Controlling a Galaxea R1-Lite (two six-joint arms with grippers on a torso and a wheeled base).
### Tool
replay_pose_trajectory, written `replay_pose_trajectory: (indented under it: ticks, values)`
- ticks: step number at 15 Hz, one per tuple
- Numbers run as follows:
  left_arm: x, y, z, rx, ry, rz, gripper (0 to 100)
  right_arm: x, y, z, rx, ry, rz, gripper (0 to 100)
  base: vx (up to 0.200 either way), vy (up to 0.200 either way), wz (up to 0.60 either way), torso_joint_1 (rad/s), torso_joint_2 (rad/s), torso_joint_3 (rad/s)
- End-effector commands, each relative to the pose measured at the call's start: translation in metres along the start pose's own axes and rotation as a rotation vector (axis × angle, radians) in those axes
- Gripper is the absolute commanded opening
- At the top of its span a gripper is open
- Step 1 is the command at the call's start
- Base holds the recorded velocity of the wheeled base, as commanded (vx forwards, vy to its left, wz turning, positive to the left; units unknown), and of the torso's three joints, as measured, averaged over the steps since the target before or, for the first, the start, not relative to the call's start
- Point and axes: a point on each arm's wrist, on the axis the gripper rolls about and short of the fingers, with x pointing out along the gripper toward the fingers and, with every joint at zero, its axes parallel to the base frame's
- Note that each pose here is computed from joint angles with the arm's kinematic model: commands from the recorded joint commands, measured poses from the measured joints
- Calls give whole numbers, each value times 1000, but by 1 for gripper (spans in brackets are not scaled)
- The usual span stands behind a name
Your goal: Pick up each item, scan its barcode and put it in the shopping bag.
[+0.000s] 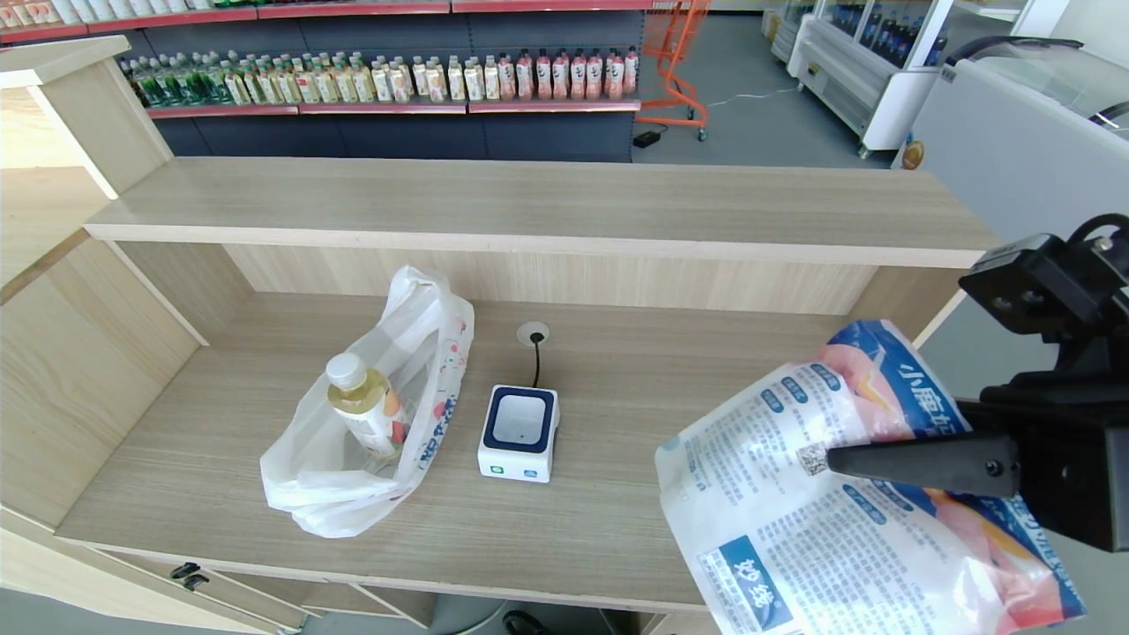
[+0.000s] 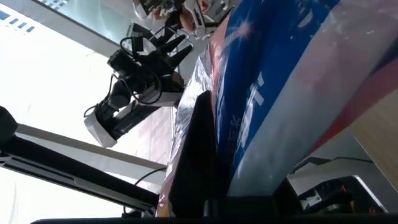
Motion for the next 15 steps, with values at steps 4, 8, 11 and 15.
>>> replay_pose_trajectory:
  ticks: [4, 8, 11, 15]
  values:
    - [0, 0, 0, -1, 0, 0, 100, -13, -12, -2, -316, -51, -237, 0, 0, 0, 0, 0, 0, 0]
    - [0, 0, 0, -1, 0, 0, 100, -42, -24, -15, -640, -2, -535, 0, 0, 0, 0, 0, 0, 0]
    - [0, 0, 0, -1, 0, 0, 100, -50, -21, -21, -705, 25, -699, 0, 0, 0, 0, 0, 0, 0]
    - [0, 0, 0, 1, 0, 0, 100, -51, -23, -22, -846, 105, -789, 0, 0, 0, 0, 0, 0, 0]
